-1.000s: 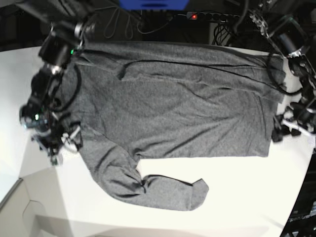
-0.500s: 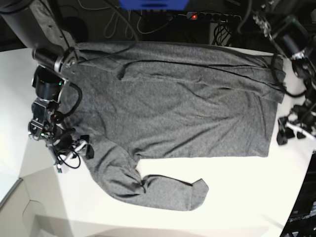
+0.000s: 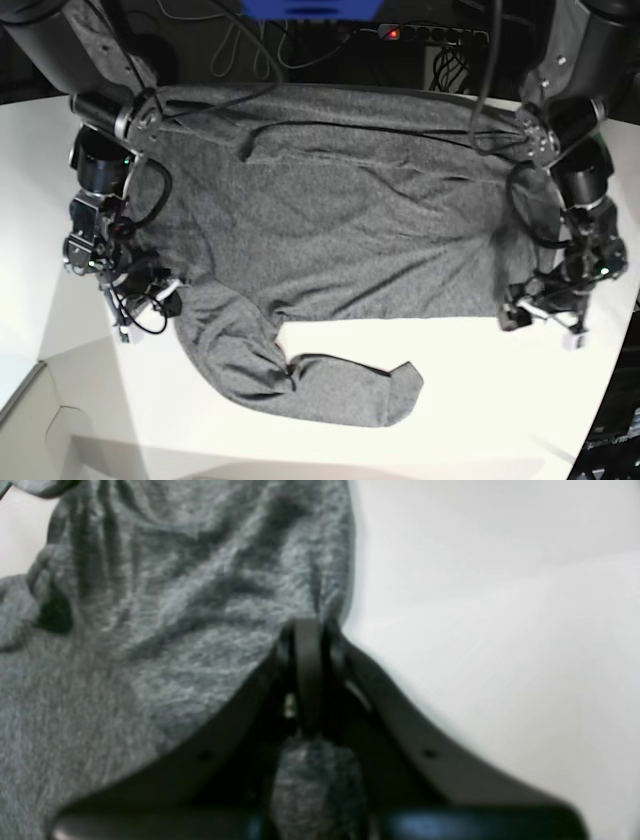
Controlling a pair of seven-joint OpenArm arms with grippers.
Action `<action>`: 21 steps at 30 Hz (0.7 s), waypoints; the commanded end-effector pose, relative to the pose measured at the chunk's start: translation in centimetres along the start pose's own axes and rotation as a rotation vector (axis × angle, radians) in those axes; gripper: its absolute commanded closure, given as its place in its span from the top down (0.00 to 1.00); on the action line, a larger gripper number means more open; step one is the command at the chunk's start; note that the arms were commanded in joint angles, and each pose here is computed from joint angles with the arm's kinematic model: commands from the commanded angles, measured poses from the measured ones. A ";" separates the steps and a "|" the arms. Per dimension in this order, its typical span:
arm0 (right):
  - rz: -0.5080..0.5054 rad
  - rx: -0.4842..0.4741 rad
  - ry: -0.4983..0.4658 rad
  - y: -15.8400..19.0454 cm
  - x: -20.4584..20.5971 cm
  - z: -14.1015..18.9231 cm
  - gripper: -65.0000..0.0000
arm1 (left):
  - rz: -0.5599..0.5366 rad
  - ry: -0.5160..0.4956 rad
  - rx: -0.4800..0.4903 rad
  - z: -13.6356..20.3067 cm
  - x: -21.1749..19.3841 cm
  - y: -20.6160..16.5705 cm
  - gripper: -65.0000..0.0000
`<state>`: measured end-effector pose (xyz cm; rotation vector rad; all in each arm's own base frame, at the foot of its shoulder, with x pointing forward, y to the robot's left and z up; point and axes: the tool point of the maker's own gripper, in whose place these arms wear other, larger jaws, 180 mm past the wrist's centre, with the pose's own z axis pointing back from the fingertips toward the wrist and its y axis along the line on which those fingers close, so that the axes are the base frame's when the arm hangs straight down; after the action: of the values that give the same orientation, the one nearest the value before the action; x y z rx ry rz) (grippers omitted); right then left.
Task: Layout the t-shirt on the table in an organized manner, then fold the t-shirt properly
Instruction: 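Release the edge and grasp the shirt's opposite edge with both grippers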
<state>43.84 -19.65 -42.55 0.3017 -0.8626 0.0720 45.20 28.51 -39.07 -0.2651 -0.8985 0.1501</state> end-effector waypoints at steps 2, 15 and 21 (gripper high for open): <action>0.018 -0.012 -0.003 -0.7 0.7 0.3 0.00 | 0.008 -0.095 -0.006 0.2 3.5 0.1 0.78; 0.016 -0.012 0.005 -0.7 0.4 0.4 0.00 | 0.064 -0.122 0.011 -0.6 3.4 0.6 0.78; 0.020 -0.022 0.005 -1.2 0.4 0.6 0.00 | 0.103 -0.111 0.157 0.2 2.7 4.1 0.78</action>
<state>43.51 -20.36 -42.67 0.2985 -0.8685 0.0595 44.52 32.73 -40.95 -0.1482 -0.8970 0.3386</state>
